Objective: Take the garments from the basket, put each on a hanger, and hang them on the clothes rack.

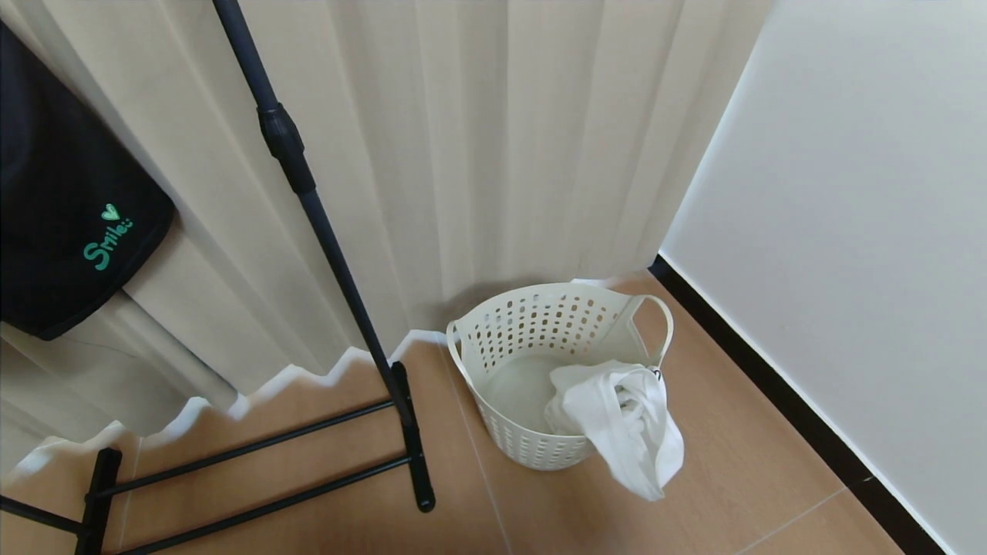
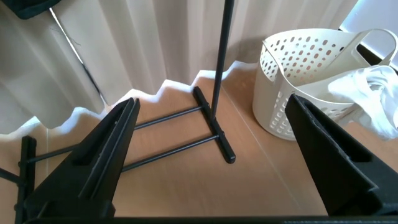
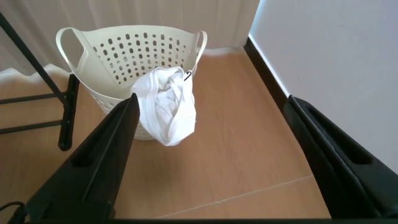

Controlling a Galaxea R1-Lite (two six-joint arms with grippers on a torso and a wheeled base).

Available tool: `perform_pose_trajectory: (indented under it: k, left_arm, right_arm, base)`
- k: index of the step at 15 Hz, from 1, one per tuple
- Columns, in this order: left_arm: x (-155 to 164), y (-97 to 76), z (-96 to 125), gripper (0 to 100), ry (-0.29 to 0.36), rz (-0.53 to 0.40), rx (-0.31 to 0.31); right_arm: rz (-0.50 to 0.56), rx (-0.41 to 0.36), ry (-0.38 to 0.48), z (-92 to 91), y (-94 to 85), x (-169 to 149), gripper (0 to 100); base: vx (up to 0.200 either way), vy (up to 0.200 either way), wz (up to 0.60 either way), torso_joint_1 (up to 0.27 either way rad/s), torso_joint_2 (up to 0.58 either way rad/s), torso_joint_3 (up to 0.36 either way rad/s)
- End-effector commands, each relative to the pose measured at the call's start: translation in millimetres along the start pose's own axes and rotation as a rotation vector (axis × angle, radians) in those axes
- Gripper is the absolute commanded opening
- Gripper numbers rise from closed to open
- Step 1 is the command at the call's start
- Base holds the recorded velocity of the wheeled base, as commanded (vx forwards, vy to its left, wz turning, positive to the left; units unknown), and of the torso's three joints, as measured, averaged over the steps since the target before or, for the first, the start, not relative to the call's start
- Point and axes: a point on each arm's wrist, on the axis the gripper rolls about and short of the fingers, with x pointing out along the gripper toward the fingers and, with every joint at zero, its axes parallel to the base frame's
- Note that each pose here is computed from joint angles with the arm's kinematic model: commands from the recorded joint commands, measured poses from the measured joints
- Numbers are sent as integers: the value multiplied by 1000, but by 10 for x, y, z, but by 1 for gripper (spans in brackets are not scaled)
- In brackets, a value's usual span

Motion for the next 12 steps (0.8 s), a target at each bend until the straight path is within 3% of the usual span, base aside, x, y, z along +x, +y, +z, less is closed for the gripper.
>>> perform_pose_trajectory:
  k: [1,12]
  left_arm:
    - [1,0,-1,100,1,0,0]
    - [1,0,-1,100,1,0,0]
  right_arm:
    - [1,-1,0,0,0,0,100]
    - [-7,2,0,0,-2,0,100]
  base:
    - [0,0,0,7,-12,-100]
    - [0,0,0,1,2,-62]
